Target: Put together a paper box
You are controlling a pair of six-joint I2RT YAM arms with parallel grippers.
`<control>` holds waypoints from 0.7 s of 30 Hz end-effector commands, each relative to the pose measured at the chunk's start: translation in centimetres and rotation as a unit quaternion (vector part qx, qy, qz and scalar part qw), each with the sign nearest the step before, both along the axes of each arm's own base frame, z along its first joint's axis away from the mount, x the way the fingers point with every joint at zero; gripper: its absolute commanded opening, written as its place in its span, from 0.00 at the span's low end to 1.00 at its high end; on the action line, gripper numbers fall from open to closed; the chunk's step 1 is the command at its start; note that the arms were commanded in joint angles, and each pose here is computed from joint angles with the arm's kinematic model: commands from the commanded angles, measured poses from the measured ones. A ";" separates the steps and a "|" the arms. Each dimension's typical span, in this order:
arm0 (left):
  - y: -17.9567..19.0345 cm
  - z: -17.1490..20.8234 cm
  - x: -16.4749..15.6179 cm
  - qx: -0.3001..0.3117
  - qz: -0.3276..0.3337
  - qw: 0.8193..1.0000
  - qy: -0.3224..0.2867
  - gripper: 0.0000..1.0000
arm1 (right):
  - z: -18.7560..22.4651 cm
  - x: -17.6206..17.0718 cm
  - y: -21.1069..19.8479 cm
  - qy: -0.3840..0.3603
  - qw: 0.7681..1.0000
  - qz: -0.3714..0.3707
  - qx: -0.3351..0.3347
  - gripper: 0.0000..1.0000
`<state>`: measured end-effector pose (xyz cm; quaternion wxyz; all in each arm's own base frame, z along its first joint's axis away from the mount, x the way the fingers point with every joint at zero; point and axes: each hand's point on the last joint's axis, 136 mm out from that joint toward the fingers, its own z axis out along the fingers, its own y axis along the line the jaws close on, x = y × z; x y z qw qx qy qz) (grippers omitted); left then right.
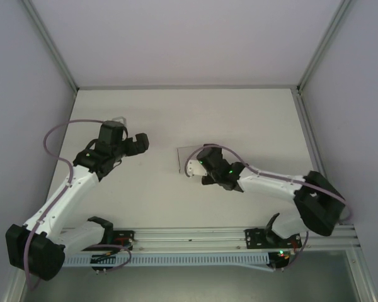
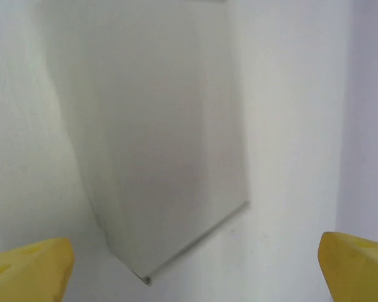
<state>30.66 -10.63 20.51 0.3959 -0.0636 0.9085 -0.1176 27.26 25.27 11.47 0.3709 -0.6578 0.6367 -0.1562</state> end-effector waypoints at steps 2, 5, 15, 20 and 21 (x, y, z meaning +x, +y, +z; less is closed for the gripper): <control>1.7 0.1 1.4 0.034 0.027 0.998 -0.034 1.00 | 6.4 1.3 -1.9 0.006 0.982 -0.110 0.151 1.00; 4.0 -0.2 3.1 0.059 0.063 0.995 -0.049 1.00 | 10.0 5.4 -8.0 -0.010 0.914 -0.282 0.291 1.00; 12.7 -2.1 5.4 0.144 0.179 0.952 -0.202 1.00 | 3.8 8.2 -27.2 -0.131 0.684 -0.550 0.460 1.00; 12.7 -3.0 5.5 0.160 0.167 0.939 -0.254 1.00 | 2.6 7.9 -26.2 -0.170 0.699 -0.477 0.505 1.00; 12.6 -3.5 5.7 0.168 0.162 0.938 -0.256 1.00 | 2.6 7.7 -26.3 -0.184 0.692 -0.468 0.517 1.00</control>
